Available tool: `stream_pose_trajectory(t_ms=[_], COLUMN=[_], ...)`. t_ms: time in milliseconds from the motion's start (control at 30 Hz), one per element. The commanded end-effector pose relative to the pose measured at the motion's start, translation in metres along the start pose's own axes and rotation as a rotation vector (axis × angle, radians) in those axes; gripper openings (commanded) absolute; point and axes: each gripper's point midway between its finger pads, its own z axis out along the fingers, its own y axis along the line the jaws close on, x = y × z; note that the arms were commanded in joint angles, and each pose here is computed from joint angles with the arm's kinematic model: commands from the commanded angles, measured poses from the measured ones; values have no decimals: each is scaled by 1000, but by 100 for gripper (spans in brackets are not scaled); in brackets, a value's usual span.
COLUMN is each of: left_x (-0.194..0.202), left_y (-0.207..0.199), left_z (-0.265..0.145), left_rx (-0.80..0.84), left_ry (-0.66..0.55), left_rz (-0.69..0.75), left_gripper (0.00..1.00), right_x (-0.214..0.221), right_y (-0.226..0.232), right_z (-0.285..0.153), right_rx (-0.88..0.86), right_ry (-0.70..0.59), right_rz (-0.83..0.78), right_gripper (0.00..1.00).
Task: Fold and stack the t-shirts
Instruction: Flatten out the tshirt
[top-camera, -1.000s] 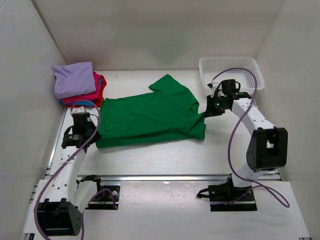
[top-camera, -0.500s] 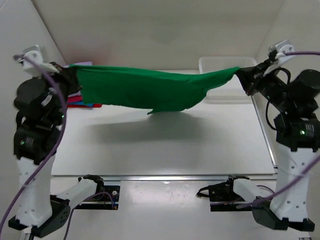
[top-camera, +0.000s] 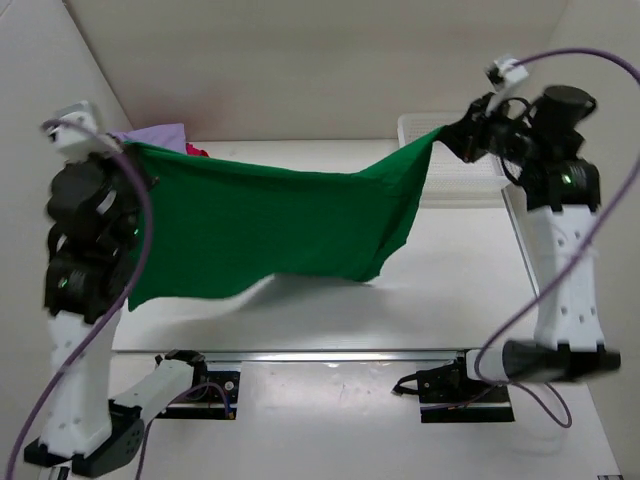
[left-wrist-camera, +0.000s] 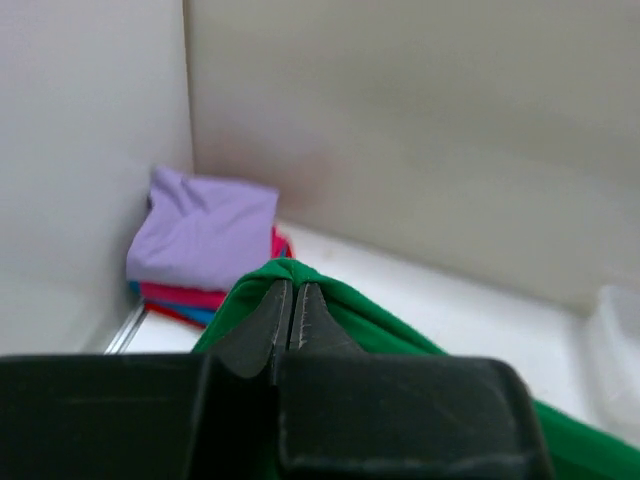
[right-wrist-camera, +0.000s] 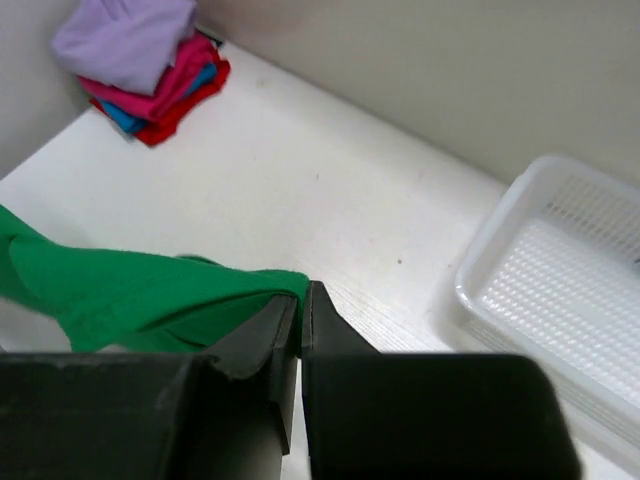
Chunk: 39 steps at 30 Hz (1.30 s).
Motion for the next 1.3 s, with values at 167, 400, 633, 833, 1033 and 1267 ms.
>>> stream_pose_trajectory(t_ms=[167, 400, 633, 833, 1033, 1267], left_x=[142, 61, 1, 70, 229, 346], left_y=[-37, -25, -26, -19, 2, 24], left_z=[135, 213, 177, 137, 31, -70], left_rx=[157, 139, 206, 167, 123, 74], left_ry=[361, 241, 116, 198, 501, 833], left_rz=[0, -49, -97, -80, -69, 14], left_gripper=[0, 0, 0, 0, 0, 0], right_x=[41, -42, -139, -63, 104, 268], right_y=[-56, -87, -82, -98, -71, -28], right_z=[100, 140, 55, 72, 72, -25], right_rx=[-40, -15, 74, 82, 153, 273], right_ry=[151, -63, -331, -111, 270, 556], right_rz=[28, -55, -217, -161, -23, 270], right_gripper=[0, 0, 0, 0, 0, 0])
